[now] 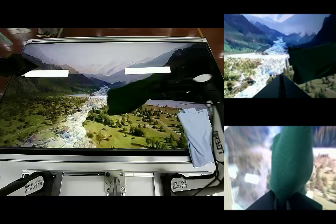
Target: Fold the shirts.
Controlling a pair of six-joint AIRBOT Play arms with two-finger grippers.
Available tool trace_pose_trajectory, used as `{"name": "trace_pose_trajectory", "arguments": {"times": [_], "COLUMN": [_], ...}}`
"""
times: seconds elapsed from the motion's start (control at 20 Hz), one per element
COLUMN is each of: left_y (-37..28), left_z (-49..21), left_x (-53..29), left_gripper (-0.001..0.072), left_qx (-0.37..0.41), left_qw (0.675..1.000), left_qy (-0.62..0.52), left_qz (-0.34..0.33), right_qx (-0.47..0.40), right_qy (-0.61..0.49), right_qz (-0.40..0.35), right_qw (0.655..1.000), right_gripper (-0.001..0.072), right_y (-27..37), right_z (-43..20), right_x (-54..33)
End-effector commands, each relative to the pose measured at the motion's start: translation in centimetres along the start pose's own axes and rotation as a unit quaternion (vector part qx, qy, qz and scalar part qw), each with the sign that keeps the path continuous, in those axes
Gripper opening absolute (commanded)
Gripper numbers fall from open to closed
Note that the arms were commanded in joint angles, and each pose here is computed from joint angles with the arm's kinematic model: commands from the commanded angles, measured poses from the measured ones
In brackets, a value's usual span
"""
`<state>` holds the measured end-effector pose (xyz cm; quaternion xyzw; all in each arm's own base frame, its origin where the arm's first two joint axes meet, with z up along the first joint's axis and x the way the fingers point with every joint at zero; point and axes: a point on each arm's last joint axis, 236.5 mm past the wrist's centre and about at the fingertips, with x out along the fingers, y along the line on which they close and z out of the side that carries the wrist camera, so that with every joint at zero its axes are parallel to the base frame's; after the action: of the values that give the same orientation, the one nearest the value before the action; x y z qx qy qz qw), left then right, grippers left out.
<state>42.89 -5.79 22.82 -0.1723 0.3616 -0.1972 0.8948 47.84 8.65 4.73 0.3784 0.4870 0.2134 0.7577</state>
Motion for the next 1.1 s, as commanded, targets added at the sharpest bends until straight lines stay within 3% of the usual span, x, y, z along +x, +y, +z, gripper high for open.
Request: {"name": "trace_pose_trajectory", "arguments": {"times": [0.0, 0.25, 0.5, 0.7, 0.95, 1.05], "left_y": [-0.3, -0.5, -0.8, -1.5, -2.9, -3.5], "left_z": [-0.2, -0.9, -1.1, -1.4, -1.9, -2.0], "left_x": [0.4, 0.4, 0.4, 0.8, 1.3, 1.5], "left_gripper": [0.0033, 0.0033, 0.0033, 0.0033, 0.0033, 0.0033], "left_qx": [0.003, 0.022, 0.023, 0.029, 0.038, 0.042], "left_qw": [1.0, 1.0, 0.999, 0.999, 0.998, 0.998], "left_qy": [0.005, 0.019, 0.024, 0.029, 0.037, 0.039], "left_qz": [-0.004, -0.008, -0.011, -0.018, -0.03, -0.035], "right_qx": [0.03, 0.085, 0.14, 0.125, 0.105, 0.117], "right_qy": [-0.062, -0.142, -0.131, -0.196, -0.383, -0.401], "right_qz": [-0.061, -0.215, -0.341, -0.347, -0.27, -0.267], "right_qw": [0.996, 0.962, 0.92, 0.909, 0.877, 0.868], "right_gripper": [0.0063, 0.0063, 0.0063, 0.0063, 0.0063, 0.0063], "right_y": [0.0, -6.3, -12.8, -13.4, -10.6, -10.9], "right_z": [2.2, 1.2, -2.6, 0.1, 8.4, 9.0], "right_x": [-9.8, -21.9, -28.9, -30.5, -33.4, -33.9]}}
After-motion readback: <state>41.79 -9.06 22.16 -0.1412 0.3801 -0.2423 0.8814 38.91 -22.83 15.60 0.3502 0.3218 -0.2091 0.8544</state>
